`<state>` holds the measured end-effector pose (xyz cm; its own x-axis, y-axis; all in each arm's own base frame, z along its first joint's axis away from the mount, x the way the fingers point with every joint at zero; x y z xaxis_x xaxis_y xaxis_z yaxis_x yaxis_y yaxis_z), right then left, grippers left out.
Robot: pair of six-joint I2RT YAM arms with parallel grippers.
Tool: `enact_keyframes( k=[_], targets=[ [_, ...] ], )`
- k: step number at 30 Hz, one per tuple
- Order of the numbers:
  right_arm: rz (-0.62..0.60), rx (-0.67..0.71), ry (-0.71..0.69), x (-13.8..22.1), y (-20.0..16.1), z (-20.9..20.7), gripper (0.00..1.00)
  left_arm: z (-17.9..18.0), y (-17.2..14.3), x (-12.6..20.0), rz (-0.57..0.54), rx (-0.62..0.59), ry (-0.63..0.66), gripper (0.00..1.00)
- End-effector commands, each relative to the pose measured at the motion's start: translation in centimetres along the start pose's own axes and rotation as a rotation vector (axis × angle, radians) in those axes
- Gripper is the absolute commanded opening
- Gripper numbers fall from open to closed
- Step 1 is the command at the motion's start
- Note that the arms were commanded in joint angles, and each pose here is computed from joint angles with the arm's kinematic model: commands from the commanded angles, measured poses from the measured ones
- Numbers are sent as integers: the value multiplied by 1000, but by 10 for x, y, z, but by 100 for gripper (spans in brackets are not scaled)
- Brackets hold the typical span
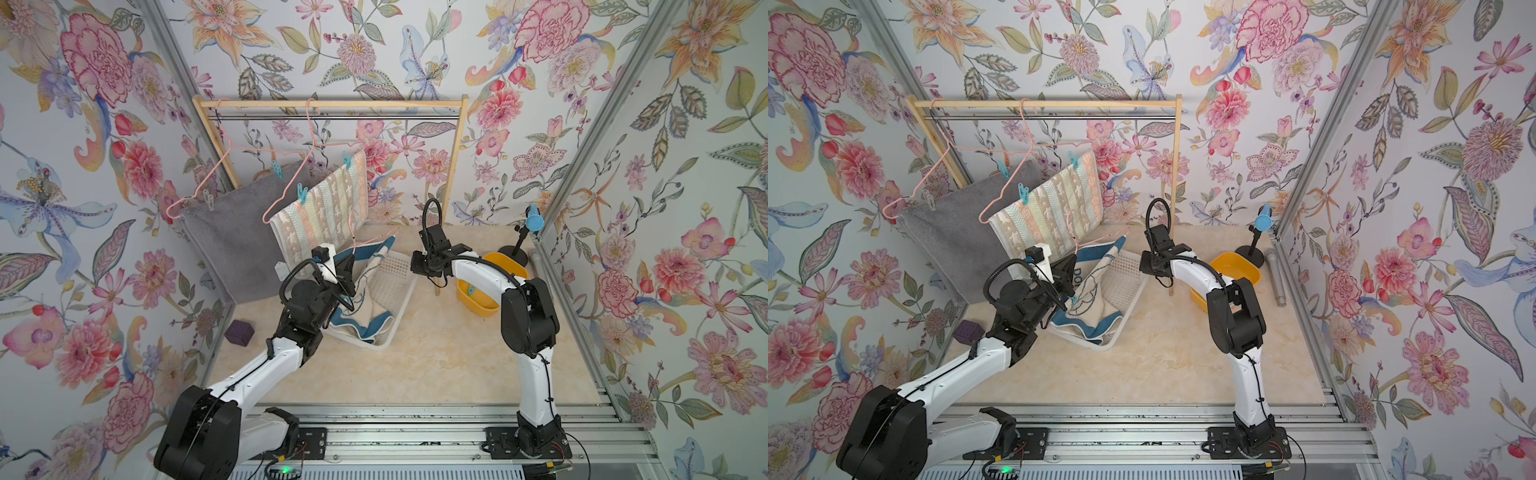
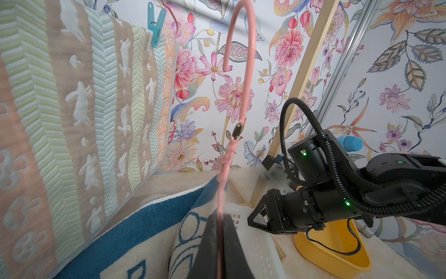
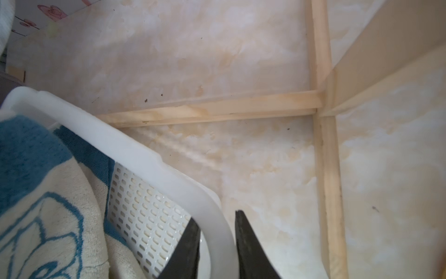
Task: Remove the clothespins securing towels to the hanger
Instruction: Adjust the basket at the center of the board.
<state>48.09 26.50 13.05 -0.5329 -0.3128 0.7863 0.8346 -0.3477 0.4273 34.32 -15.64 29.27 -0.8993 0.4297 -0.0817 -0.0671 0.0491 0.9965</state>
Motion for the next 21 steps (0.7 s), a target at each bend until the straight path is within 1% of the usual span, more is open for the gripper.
enact_keyframes(
  k=[1,5,6,7,8,9,10,14,15,21],
  targets=[
    [-14,73,-2,3,19,1,25,-2,27,5,-103,23,22,0],
    [-44,110,30,14,33,11,24,0,27,7,-116,58,50,0],
    [-52,117,30,18,34,12,25,0,25,7,-122,76,58,0],
    [-58,125,29,22,35,12,28,0,24,8,-129,88,62,0],
    [-57,134,34,26,33,13,41,0,24,9,-137,102,71,0],
    [-53,145,36,31,29,13,51,0,22,9,-138,113,83,0],
    [-54,156,41,35,25,14,56,-1,20,10,-141,119,91,0],
    [-64,160,94,55,-3,12,84,-4,9,11,-147,156,122,0],
    [-74,153,117,63,-10,12,100,-4,8,12,-154,167,136,0],
    [-146,140,216,112,-42,21,100,-8,5,18,-209,227,143,0]
  ],
)
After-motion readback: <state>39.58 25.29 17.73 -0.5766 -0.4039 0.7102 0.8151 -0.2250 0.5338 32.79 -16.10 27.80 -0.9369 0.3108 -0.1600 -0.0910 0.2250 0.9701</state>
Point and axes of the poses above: each gripper's point midway between its finger pads, its own x axis back along the fingers, its own z axis along the line the jaws close on, y = z × x, the point moved 3 cm from there along x, back along the fingers, and after that the axes turned 13 degrees about -x, right-handed, at the moved point
